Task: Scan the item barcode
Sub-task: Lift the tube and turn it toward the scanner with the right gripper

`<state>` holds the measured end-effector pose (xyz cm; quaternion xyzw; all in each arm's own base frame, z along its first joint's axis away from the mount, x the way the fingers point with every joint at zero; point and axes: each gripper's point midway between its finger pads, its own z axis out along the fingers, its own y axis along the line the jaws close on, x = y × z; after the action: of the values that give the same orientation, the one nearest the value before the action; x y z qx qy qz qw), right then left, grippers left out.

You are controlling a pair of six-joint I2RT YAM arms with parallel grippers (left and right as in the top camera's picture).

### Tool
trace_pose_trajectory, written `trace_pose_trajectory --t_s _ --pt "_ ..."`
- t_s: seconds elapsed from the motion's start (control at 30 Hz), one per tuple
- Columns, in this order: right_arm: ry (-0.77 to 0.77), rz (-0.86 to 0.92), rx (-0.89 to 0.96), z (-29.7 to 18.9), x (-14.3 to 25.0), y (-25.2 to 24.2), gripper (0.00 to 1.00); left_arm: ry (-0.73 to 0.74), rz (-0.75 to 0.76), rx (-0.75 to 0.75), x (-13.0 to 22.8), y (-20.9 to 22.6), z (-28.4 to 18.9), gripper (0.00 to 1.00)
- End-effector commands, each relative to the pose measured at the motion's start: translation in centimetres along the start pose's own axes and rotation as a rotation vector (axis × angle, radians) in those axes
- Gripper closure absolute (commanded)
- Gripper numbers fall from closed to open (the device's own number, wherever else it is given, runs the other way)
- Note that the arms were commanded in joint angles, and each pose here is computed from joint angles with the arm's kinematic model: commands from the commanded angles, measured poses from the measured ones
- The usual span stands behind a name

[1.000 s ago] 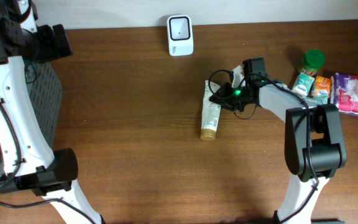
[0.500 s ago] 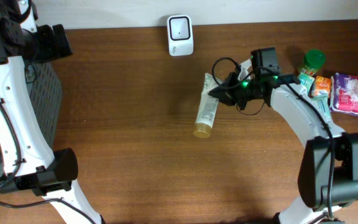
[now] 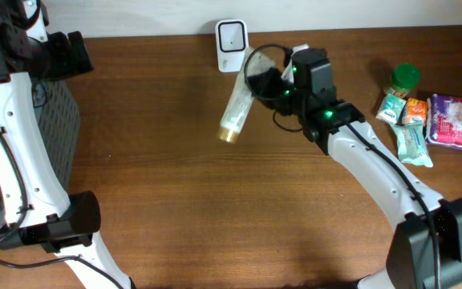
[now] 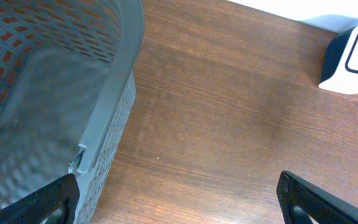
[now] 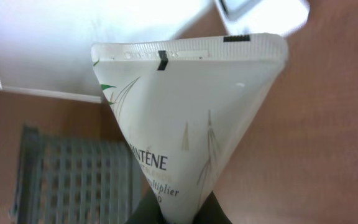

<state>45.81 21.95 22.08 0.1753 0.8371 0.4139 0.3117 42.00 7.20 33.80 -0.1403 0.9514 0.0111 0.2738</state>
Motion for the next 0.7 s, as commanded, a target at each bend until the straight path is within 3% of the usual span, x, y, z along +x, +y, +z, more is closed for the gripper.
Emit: trace_pose_trajectory --t_s 0.0,0.17,0.67 --pt "-0.133 -0.052 -0.031 -1.8 -2.9 2.5 0.96 -0.021 -0.009 0.008 -0.1 0.0 -0.9 0.01" --pt "-0.139 -0.266 -0.021 -1.8 -3.0 2.6 0.96 -0.021 -0.009 0.008 -0.1 0.0 -0.9 0.01" --pt "-0.079 -0.145 -0.016 -1.6 -1.8 2.0 0.96 -0.021 -0.009 0.008 -0.1 0.0 -0.9 0.01"
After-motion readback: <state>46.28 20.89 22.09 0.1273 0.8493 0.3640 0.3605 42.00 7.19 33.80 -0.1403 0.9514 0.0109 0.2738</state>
